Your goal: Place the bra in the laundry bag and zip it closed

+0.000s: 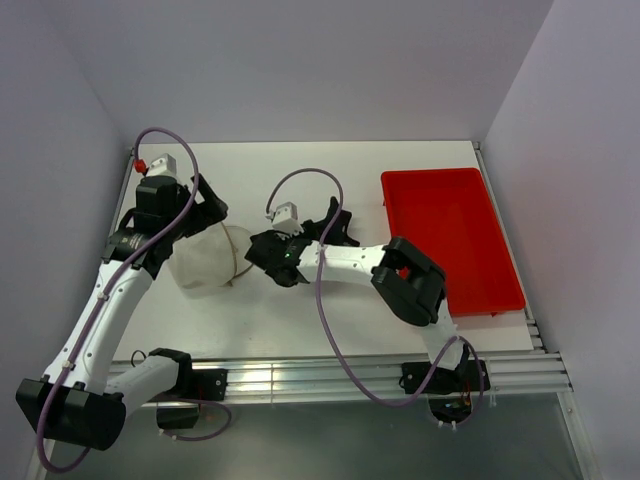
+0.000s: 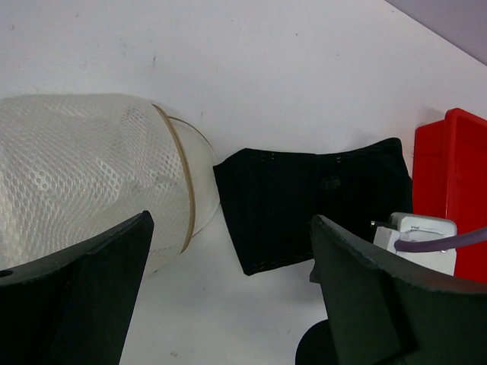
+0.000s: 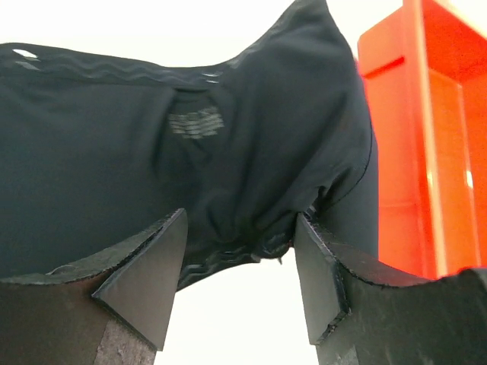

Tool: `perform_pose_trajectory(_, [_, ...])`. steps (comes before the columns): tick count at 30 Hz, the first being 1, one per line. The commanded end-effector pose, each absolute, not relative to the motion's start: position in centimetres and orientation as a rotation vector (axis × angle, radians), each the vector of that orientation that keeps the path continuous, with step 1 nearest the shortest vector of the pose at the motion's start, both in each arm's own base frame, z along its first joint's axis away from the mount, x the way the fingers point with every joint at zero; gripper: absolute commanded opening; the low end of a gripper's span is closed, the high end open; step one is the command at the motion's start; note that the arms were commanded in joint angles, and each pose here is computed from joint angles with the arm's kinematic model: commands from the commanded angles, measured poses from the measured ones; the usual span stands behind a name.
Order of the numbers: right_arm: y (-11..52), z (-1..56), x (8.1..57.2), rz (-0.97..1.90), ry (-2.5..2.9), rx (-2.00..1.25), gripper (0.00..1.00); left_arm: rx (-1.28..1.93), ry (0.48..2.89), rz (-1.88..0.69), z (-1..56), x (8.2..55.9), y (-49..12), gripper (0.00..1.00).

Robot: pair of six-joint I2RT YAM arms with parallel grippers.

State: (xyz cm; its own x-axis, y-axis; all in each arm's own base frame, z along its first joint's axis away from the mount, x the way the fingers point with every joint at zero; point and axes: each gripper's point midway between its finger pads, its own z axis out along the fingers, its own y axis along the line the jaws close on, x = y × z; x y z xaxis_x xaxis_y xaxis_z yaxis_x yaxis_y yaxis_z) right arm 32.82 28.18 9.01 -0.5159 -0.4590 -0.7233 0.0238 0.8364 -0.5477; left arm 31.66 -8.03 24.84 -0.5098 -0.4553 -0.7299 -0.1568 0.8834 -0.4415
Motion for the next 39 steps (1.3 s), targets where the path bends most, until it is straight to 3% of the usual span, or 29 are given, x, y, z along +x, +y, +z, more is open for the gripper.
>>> perform_pose_trajectory(1, [30.8,10.0,33.2,-0.52,2.003,-0.312,0.65,-0.415,2.062,-0.429,25.7,32.2,-8.6,0.91])
perform_pose_trajectory(11, [33.0,10.6,32.4,-0.301,2.065,-0.28,0.65,-0.409,2.076,-0.43,25.4,32.3,-8.8,0.91])
perform_pose_trajectory(15, [35.4,10.6,32.2,-0.077,2.128,-0.353,0.63,-0.41,2.072,-0.445,25.6,32.4,-9.0,0.91])
perform_pose_trajectory(39, [41.4,8.5,27.6,0.348,2.272,-0.669,0.6,-0.427,2.093,-0.483,24.5,32.2,-9.9,0.84])
